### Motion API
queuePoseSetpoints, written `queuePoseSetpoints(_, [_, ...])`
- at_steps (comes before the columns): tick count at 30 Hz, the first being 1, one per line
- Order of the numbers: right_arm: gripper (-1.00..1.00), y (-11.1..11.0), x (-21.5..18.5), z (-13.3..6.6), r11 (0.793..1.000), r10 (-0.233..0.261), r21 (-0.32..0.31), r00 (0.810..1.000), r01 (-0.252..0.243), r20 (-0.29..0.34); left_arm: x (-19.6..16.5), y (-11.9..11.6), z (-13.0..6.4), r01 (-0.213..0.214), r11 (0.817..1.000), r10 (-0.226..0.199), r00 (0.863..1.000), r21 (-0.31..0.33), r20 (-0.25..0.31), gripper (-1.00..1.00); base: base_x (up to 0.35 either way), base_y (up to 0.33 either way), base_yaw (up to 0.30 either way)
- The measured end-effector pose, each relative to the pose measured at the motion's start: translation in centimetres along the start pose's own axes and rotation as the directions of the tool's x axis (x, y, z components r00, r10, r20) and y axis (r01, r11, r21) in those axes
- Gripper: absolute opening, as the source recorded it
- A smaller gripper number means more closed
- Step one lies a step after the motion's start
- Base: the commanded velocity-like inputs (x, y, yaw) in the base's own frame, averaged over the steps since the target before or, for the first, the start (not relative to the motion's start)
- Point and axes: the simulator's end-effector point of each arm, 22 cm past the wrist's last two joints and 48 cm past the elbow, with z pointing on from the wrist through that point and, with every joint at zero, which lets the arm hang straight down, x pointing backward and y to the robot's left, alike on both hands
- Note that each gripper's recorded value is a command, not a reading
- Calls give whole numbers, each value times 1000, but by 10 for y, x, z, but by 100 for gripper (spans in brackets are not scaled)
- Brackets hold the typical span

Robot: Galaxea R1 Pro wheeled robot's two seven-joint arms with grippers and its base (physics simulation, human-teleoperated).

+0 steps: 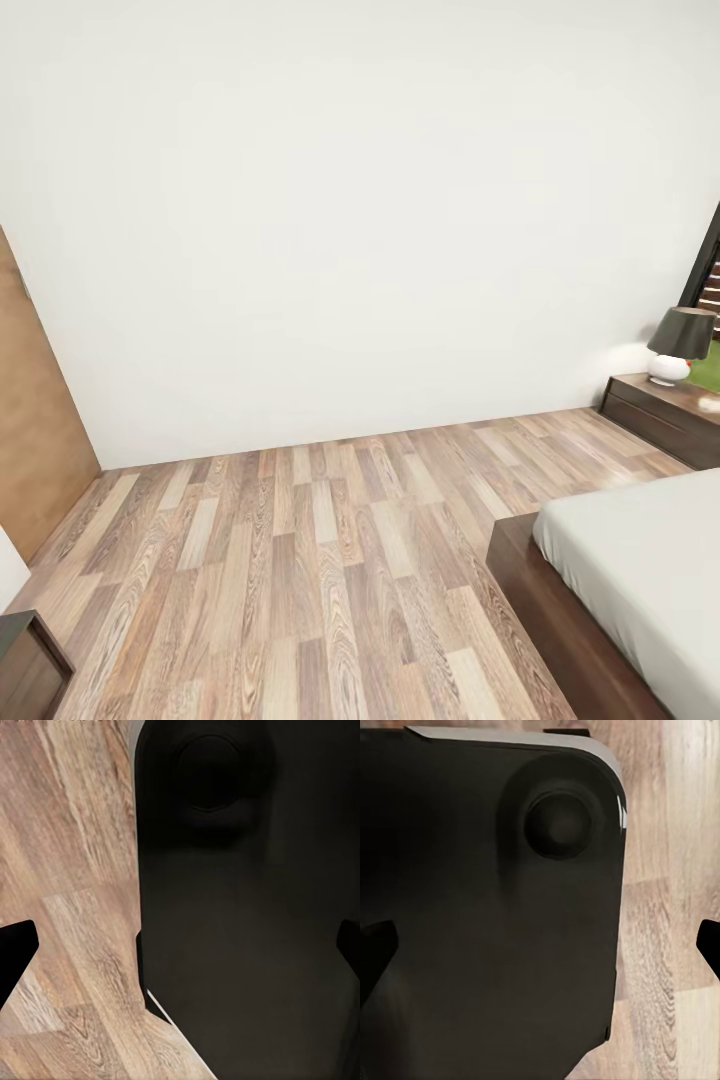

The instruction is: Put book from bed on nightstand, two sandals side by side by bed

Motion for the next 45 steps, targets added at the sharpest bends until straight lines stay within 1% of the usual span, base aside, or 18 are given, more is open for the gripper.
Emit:
queuePoseSetpoints(16, [100, -1, -2, 0, 1000, 11, 0, 1000, -11, 6, -6, 3, 0, 3, 1000, -3, 1000, -7, 12, 100, 0, 0, 0])
queuePoseSetpoints(33, [100, -1, -2, 0, 1000, 10, 0, 1000, -10, 6, -8, 1, 0, 4, 1000, -4, 1000, -7, 17, 100, 7, 0, 0])
queuePoseSetpoints(39, [100, -1, -1, 0, 1000, 10, 1, 1000, -10, 7, -9, 2, 0, 4, 1000, -4, 1000, -8, 21, 100, 223, 0, 0])
queuePoseSetpoints(45, [100, -2, -4, 0, 1000, 7, 6, 1000, -8, 18, -17, 1, 0, 4, 1000, -4, 999, -7, 37, 100, 319, 59, 0])
